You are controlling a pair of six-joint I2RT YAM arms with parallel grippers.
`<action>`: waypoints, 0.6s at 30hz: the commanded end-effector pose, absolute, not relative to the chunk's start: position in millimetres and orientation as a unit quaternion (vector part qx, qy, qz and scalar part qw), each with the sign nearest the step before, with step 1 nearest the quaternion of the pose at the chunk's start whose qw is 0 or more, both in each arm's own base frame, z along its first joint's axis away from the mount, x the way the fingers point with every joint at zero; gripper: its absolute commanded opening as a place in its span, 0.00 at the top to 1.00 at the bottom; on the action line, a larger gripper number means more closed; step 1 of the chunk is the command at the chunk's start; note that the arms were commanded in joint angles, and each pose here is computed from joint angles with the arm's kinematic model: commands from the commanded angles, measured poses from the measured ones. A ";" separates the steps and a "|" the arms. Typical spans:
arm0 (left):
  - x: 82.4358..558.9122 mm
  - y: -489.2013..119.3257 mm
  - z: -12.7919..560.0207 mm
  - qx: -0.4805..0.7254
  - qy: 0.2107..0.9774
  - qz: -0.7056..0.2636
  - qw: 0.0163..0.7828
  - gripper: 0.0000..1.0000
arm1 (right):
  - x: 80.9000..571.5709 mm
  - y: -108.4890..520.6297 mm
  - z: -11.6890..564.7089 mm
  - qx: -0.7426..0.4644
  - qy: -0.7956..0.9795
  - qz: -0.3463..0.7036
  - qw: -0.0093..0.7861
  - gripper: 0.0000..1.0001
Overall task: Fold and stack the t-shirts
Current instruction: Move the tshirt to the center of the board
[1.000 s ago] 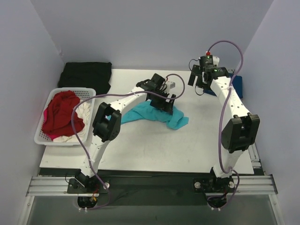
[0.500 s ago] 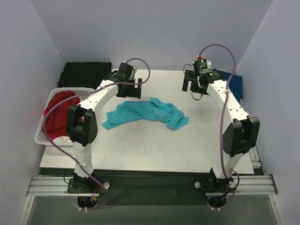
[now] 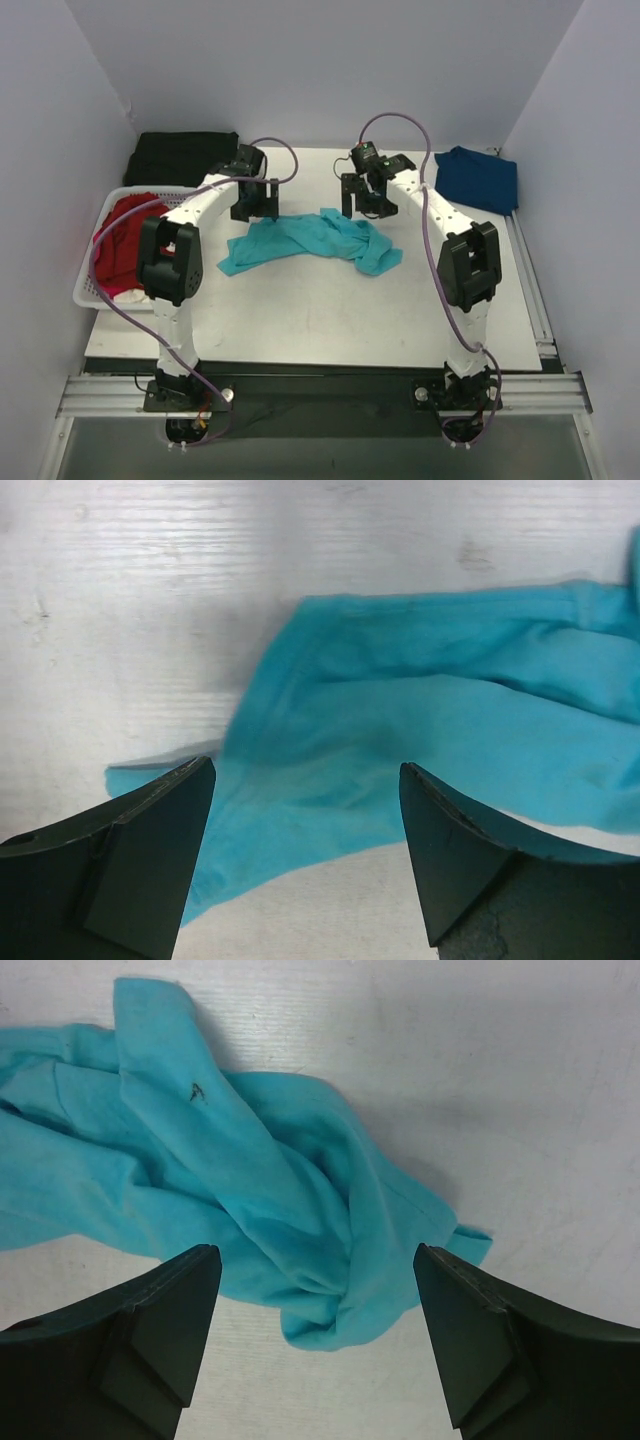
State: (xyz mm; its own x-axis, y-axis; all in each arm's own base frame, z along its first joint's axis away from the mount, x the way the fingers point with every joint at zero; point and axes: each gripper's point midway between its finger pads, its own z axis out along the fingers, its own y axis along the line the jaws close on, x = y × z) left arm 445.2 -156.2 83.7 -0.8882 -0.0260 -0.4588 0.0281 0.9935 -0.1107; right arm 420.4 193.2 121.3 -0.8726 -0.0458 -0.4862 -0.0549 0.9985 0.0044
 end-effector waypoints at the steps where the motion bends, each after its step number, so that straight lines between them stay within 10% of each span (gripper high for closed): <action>1: 461.9 -145.5 74.6 -0.026 0.966 -0.059 0.251 0.15 | 414.6 201.8 113.0 -0.037 0.974 0.010 0.224 0.20; 18: 469.8 -148.6 67.4 -0.019 0.969 -0.093 0.229 0.43 | 409.9 155.2 80.2 0.019 0.976 -0.081 0.201 0.28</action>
State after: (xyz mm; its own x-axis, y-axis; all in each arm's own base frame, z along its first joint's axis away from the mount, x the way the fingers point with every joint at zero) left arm 452.6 -144.1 30.5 -0.9329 -0.0553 -0.3558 -0.0053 0.9901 -0.1402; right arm 419.8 184.2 68.1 -0.9154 -0.0549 -0.3989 -0.0156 0.9947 -0.1013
